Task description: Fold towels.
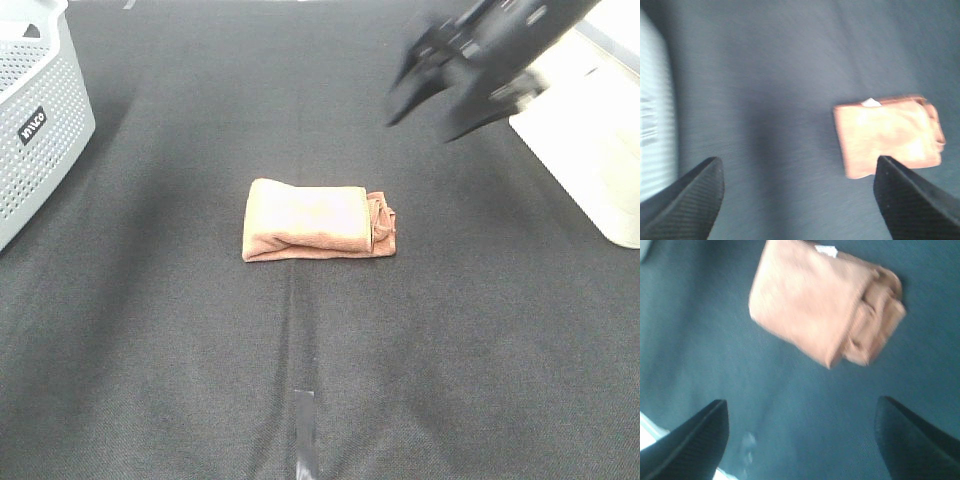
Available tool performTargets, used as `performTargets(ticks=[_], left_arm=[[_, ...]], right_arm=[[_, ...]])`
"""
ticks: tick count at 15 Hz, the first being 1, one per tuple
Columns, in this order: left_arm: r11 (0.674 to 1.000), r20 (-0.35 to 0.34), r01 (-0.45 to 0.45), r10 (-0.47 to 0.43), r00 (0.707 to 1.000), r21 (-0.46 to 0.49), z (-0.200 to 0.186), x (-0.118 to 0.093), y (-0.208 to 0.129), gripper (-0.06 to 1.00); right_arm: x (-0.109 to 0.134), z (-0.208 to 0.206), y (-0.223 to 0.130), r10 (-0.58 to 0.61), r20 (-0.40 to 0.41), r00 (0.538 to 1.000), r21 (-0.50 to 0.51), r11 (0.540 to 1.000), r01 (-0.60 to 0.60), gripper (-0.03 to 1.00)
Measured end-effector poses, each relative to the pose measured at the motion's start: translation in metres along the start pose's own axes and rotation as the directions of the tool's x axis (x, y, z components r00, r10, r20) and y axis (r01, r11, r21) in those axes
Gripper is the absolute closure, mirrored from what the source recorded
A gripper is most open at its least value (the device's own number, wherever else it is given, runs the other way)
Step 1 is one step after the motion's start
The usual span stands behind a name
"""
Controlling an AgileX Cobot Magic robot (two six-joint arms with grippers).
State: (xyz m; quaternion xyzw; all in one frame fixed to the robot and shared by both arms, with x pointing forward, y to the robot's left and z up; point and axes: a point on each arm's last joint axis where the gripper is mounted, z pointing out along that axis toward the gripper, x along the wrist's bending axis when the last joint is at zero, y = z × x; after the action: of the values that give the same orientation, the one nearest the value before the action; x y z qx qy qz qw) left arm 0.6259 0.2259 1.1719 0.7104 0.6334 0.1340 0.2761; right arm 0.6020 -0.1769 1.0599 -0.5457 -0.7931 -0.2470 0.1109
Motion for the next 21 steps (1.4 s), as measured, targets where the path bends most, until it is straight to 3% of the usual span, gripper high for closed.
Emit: performTargets(ticks=[4, 7, 8, 10, 14, 17, 18, 20, 21], left_arm=[[1.0, -0.055, -0.012, 0.013, 0.998, 0.02, -0.06, 0.003, -0.064, 0.17], [0.998, -0.076, -0.015, 0.019, 0.997, 0.053, -0.097, 0.007, -0.147, 0.17], [0.999, -0.076, -0.017, 0.02, 0.997, 0.042, -0.113, 0.009, -0.194, 0.17], [1.0, -0.073, -0.023, 0.023, 0.997, -0.001, -0.128, 0.012, -0.247, 0.17], [0.969, -0.06, -0.057, 0.044, 0.997, -0.239, -0.155, 0.017, -0.347, 0.17], [0.921, -0.06, -0.09, 0.072, 0.996, -0.379, -0.155, 0.021, -0.392, 0.17], [0.921, -0.06, -0.09, 0.072, 0.996, -0.379, -0.155, 0.021, -0.392, 0.17], [0.906, -0.06, -0.131, 0.116, 0.991, -0.403, -0.147, 0.021, -0.403, 0.17], [0.901, -0.045, -0.165, 0.16, 0.986, -0.401, -0.139, 0.02, -0.403, 0.17]], right_arm=[[0.023, -0.063, -0.036, -0.003, 0.167, 0.986, -0.022, 1.0, 0.007, 0.21], [0.037, -0.09, -0.091, 0.012, 0.226, 0.974, -0.051, 0.999, 0.0, 0.21], [0.042, -0.094, -0.13, 0.018, 0.236, 0.972, -0.046, 0.999, -0.007, 0.21], [0.047, -0.094, -0.181, 0.024, 0.24, 0.97, -0.053, 0.999, -0.012, 0.21], [0.053, -0.095, -0.272, -0.011, 0.284, 0.959, -0.163, 0.985, 0.06, 0.21], [0.053, -0.099, -0.328, -0.042, 0.38, 0.924, -0.317, 0.933, 0.172, 0.21], [0.053, -0.099, -0.328, -0.042, 0.38, 0.924, -0.317, 0.933, 0.172, 0.21], [0.05, -0.095, -0.35, -0.046, 0.414, 0.909, -0.403, 0.886, 0.228, 0.21], [0.048, -0.088, -0.363, -0.046, 0.425, 0.904, -0.513, 0.811, 0.282, 0.21]])
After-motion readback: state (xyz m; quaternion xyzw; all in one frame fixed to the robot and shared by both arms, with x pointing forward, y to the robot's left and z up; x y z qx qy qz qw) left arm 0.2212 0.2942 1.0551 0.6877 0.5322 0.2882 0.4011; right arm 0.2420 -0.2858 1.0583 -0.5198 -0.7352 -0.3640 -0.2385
